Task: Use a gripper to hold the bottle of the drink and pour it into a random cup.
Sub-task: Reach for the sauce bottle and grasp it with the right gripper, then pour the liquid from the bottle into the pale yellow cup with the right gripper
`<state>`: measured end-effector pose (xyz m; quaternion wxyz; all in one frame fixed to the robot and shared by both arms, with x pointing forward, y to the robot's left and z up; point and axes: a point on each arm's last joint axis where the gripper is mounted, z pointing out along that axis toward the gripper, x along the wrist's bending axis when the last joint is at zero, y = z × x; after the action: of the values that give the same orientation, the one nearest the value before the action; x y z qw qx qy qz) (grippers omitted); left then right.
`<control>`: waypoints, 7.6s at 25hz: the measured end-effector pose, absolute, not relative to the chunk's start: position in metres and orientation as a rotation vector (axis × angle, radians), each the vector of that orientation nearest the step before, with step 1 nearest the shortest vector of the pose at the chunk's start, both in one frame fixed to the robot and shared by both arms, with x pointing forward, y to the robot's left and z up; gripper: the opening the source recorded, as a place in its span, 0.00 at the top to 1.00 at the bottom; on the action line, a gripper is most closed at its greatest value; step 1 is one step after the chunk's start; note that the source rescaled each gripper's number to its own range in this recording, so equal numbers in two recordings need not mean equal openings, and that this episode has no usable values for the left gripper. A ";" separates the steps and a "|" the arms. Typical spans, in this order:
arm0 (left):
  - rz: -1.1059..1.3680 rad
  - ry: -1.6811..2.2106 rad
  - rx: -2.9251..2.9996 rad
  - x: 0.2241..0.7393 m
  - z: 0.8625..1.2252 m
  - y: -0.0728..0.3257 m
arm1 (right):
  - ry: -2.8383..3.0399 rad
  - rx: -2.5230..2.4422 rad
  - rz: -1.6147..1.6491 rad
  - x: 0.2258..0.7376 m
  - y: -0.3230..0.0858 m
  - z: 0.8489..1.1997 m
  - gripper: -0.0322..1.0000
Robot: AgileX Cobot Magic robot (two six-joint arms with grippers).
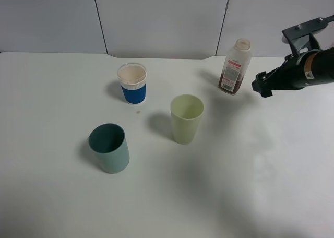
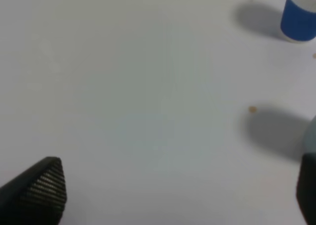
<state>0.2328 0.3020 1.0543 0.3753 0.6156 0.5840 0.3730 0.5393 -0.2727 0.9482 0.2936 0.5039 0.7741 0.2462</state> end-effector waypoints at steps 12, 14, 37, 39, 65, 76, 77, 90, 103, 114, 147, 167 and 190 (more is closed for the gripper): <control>0.954 1.495 1.575 0.233 1.054 0.302 | 2.112 1.269 0.772 0.550 -0.288 0.927 0.13; 0.954 1.495 1.575 0.233 1.054 0.302 | 2.129 1.232 0.802 0.551 -0.286 0.926 0.13; 0.954 1.495 1.575 0.233 1.054 0.302 | 2.212 1.067 0.886 0.572 -0.277 0.912 0.15; 0.954 1.495 1.575 0.233 1.054 0.302 | 2.213 1.073 0.872 0.574 -0.278 0.911 0.15; 0.954 1.495 1.575 0.233 1.054 0.302 | 2.194 1.019 0.881 0.622 -0.279 0.901 0.15; 0.954 1.495 1.575 0.233 1.054 0.302 | 2.229 0.776 1.001 0.631 -0.267 0.890 0.15; 0.954 1.495 1.575 0.233 1.054 0.302 | 2.230 0.767 1.002 0.630 -0.267 0.890 0.15; 0.954 1.495 1.575 0.233 1.054 0.302 | 2.214 0.828 1.038 0.632 -0.267 0.881 0.64; 0.955 1.495 1.575 0.233 1.054 0.302 | 2.208 0.849 1.053 0.632 -0.266 0.881 0.97; 0.955 1.495 1.575 0.233 1.054 0.302 | 2.143 0.941 1.149 0.632 -0.264 0.899 0.97; 0.955 1.495 1.575 0.233 1.054 0.302 | 2.253 0.571 1.008 0.600 -0.197 0.978 0.97; 0.955 1.495 1.575 0.233 1.054 0.302 | 2.367 0.066 0.751 0.579 -0.148 0.970 0.97; 0.955 1.495 1.575 0.233 1.054 0.302 | 2.375 -0.126 0.782 0.574 -0.142 0.970 0.97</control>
<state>0.2328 0.3020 1.0543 0.3753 0.6156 0.5840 0.3730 0.5736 -0.1416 0.9696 0.3134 -0.0478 0.9009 0.2966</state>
